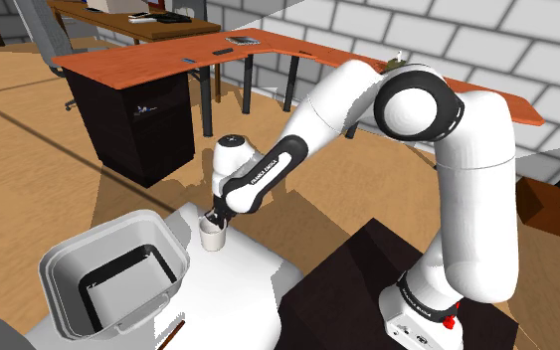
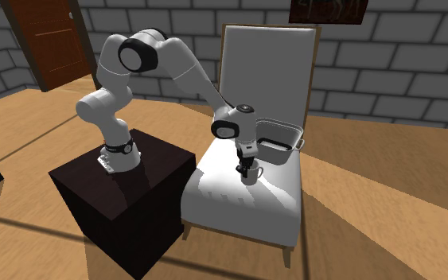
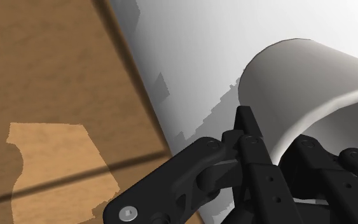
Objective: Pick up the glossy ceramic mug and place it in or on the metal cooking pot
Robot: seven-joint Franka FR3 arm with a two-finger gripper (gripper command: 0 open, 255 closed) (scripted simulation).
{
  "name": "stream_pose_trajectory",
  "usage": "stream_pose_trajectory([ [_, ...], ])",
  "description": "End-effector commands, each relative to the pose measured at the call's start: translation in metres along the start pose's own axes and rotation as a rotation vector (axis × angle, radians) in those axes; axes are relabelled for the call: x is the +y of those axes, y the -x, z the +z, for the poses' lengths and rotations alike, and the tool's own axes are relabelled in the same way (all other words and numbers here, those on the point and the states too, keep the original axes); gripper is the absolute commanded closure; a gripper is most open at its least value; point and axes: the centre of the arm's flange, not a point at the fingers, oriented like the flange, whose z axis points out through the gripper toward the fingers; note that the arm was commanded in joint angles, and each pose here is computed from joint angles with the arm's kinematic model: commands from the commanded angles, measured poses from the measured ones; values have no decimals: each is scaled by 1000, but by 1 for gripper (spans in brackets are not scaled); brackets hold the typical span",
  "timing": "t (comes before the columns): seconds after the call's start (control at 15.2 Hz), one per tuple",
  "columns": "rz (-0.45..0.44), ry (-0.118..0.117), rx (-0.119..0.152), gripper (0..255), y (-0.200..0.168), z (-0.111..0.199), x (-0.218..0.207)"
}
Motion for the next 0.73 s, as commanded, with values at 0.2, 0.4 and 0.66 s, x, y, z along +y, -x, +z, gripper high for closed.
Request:
stream_pose_trajectory([
  [0.2,0,0,0,255,-1,-24,-2],
  [0.4,0,0,0,255,-2,-40,-2],
  [0.66,0,0,0,255,-3,-61,-4],
])
